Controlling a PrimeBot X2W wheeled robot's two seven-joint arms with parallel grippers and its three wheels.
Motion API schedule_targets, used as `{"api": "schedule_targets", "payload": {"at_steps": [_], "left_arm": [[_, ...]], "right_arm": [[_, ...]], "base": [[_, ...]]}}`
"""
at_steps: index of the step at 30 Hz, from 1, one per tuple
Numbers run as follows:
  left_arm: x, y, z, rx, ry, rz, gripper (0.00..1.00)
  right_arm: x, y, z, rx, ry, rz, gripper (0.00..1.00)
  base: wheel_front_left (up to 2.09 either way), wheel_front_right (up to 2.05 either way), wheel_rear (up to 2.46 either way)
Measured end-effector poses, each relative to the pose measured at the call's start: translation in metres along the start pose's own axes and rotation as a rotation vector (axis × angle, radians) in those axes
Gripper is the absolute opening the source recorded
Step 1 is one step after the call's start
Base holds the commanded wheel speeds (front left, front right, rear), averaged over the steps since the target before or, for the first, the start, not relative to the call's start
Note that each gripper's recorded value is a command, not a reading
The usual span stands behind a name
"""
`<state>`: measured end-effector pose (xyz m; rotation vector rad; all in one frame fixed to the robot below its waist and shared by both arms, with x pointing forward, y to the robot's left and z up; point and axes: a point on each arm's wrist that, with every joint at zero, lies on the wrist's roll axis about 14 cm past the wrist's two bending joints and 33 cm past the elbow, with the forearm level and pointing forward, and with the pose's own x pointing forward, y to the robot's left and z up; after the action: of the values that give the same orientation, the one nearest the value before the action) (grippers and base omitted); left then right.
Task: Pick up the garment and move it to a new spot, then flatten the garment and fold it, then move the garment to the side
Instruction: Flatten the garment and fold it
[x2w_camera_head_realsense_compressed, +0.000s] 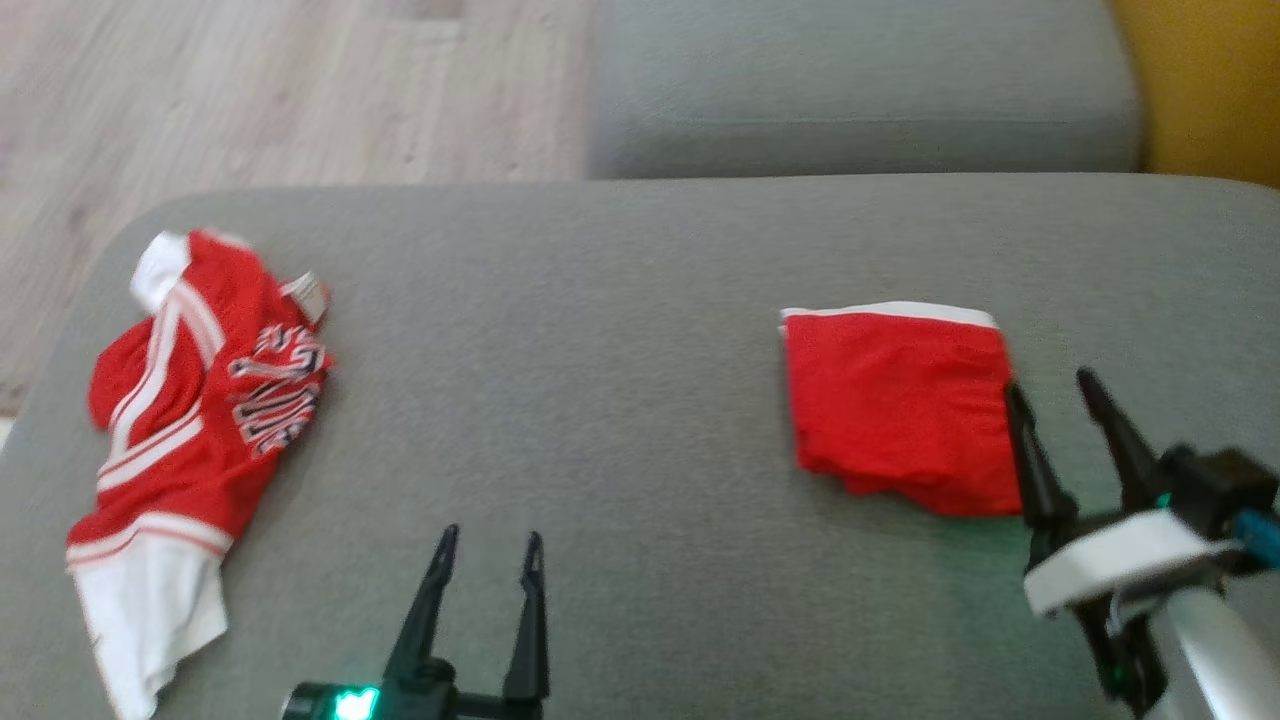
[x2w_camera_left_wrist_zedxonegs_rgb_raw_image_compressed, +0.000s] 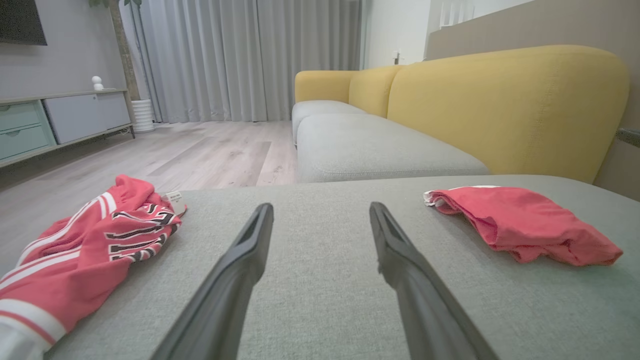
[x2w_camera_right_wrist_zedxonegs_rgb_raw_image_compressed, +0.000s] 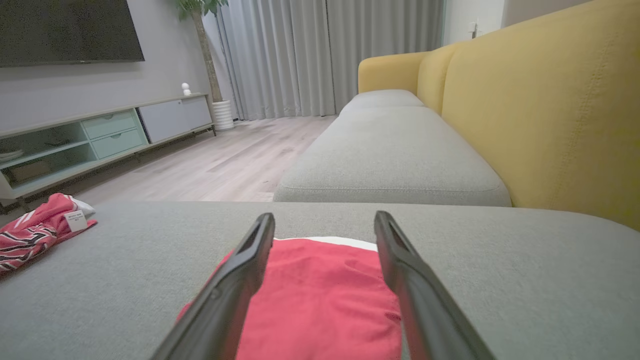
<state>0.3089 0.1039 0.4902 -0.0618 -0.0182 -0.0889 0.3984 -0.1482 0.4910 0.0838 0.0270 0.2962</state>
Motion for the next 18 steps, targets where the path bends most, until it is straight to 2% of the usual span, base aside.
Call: {"api": "schedule_targets", "payload": {"at_steps": [10,18], "left_arm": [[-0.001,-0.004,0.008,0.001,-0.029,-0.016,1.0],[-0.005,0.0,0.003,0.008,-0.012,-0.003,1.0]], "right_arm": [[-0.063,-0.011,-0.002,-0.056,-0.029,-0.112,1.0],[-0.087,-0.008,-0.011,-0.012,-0.021,-0.151,1.0]], "base": [[0.0,0.0,0.0],[0.0,0.0,0.0]]}}
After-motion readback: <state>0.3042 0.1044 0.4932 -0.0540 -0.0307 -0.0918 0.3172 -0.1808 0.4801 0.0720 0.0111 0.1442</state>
